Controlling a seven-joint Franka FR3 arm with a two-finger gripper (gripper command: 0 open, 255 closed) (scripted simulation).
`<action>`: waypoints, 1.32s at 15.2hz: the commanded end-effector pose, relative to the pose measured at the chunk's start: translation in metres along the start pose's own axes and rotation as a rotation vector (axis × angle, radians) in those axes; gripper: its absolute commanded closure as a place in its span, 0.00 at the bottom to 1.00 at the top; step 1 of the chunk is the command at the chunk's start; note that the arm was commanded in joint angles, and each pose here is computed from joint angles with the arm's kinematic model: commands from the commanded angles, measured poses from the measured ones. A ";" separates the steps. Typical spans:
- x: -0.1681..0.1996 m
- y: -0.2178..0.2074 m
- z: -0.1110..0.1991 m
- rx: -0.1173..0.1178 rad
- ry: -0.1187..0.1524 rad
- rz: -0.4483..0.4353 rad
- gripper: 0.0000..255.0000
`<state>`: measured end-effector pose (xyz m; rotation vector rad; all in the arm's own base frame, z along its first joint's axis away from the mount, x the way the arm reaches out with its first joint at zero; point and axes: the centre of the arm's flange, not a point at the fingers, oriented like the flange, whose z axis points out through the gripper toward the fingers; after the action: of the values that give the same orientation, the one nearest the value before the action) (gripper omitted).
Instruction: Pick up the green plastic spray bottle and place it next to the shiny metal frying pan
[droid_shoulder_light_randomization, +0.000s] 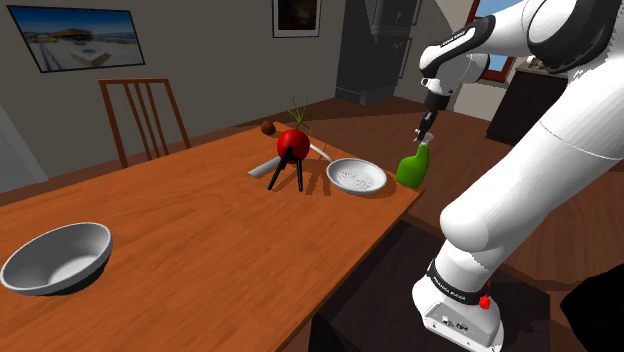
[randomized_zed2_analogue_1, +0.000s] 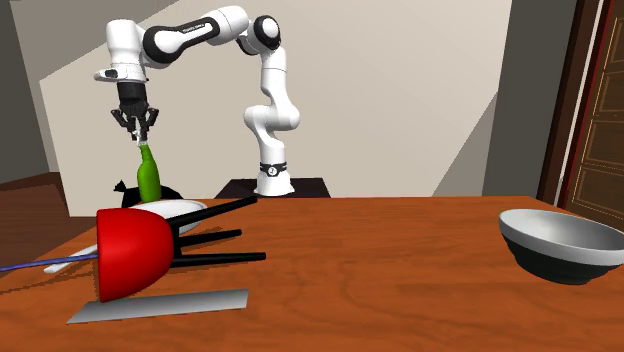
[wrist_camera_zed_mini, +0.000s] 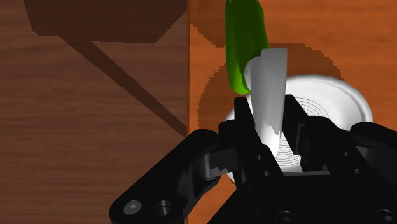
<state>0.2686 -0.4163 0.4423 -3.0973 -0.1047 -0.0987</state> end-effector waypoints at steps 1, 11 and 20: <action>0.000 0.000 0.000 0.000 0.000 0.000 1.00; 0.000 0.000 -0.040 0.000 0.000 0.000 0.00; 0.000 0.000 -0.050 0.000 0.000 0.000 0.00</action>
<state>0.2655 -0.4185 0.4921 -3.0975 -0.1047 -0.0990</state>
